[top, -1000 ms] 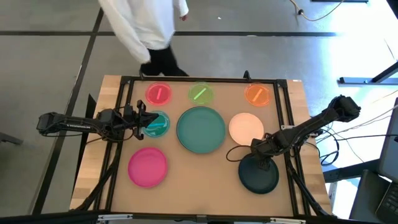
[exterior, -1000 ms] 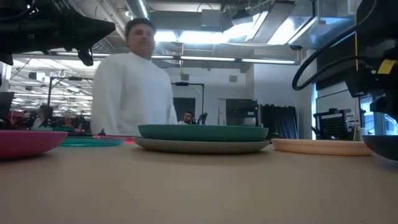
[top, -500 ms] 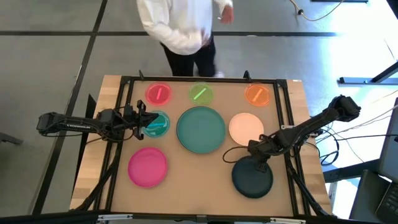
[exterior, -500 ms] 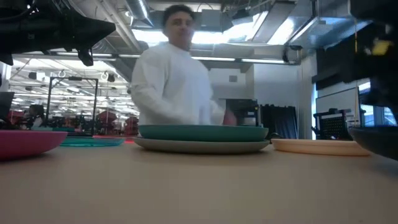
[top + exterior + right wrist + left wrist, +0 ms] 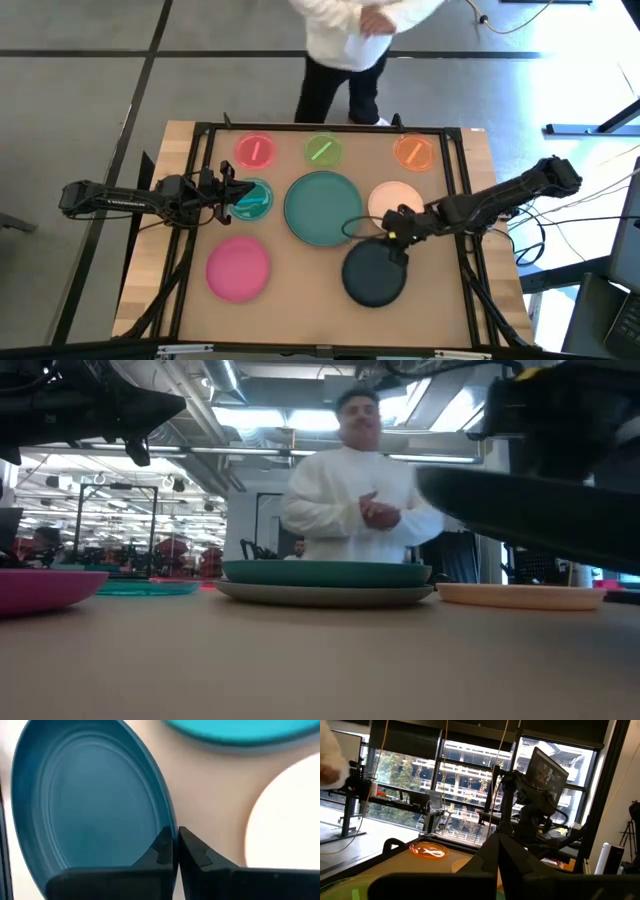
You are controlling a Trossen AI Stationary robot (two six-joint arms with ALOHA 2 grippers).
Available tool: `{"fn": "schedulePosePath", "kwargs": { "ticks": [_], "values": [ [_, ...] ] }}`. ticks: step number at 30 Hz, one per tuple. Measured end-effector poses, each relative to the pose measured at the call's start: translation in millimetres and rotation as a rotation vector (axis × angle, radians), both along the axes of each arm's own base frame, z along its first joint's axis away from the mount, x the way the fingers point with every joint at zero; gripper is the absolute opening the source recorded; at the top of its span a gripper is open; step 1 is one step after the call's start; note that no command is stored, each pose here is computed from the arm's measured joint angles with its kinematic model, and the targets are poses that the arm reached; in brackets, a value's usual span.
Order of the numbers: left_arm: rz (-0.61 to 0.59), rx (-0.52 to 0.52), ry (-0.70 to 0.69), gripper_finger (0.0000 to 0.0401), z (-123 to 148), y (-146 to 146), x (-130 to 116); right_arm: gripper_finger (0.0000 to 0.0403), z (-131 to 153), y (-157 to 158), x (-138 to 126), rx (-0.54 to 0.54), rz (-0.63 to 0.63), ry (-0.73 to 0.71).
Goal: Stack plastic plates
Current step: Stack the dark blue plate on top of the green plate
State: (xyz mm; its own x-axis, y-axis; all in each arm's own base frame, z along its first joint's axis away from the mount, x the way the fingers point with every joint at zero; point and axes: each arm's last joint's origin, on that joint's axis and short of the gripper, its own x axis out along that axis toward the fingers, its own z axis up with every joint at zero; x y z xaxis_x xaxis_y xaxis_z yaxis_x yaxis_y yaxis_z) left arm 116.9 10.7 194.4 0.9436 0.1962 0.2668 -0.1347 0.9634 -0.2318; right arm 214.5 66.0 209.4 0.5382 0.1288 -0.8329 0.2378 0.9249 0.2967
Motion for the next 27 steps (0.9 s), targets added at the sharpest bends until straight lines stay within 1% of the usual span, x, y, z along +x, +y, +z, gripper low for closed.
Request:
{"fn": "schedulePosePath", "kwargs": {
  "ticks": [6,10,14,17,20,27],
  "values": [
    [0.001,0.0,0.0,0.0,0,0,0,0.0003,8,-22,17,0.016,-0.081,-0.141],
    [0.008,0.001,-0.002,0.0,0,0,0,0.0002,13,-36,25,0.001,-0.115,-0.221],
    [0.019,-0.002,-0.003,0.0,0,1,0,0.0004,18,-53,31,-0.003,-0.184,-0.292],
    [0.019,-0.002,-0.003,0.0,0,1,0,0.0004,20,-62,37,-0.027,-0.243,-0.345],
    [0.02,-0.002,-0.002,0.0,0,1,0,0.0004,19,-72,44,-0.061,-0.277,-0.383],
    [0.02,-0.002,-0.002,0.0,0,1,0,0.0005,1,-94,62,-0.078,-0.353,-0.393]
  ]
}}
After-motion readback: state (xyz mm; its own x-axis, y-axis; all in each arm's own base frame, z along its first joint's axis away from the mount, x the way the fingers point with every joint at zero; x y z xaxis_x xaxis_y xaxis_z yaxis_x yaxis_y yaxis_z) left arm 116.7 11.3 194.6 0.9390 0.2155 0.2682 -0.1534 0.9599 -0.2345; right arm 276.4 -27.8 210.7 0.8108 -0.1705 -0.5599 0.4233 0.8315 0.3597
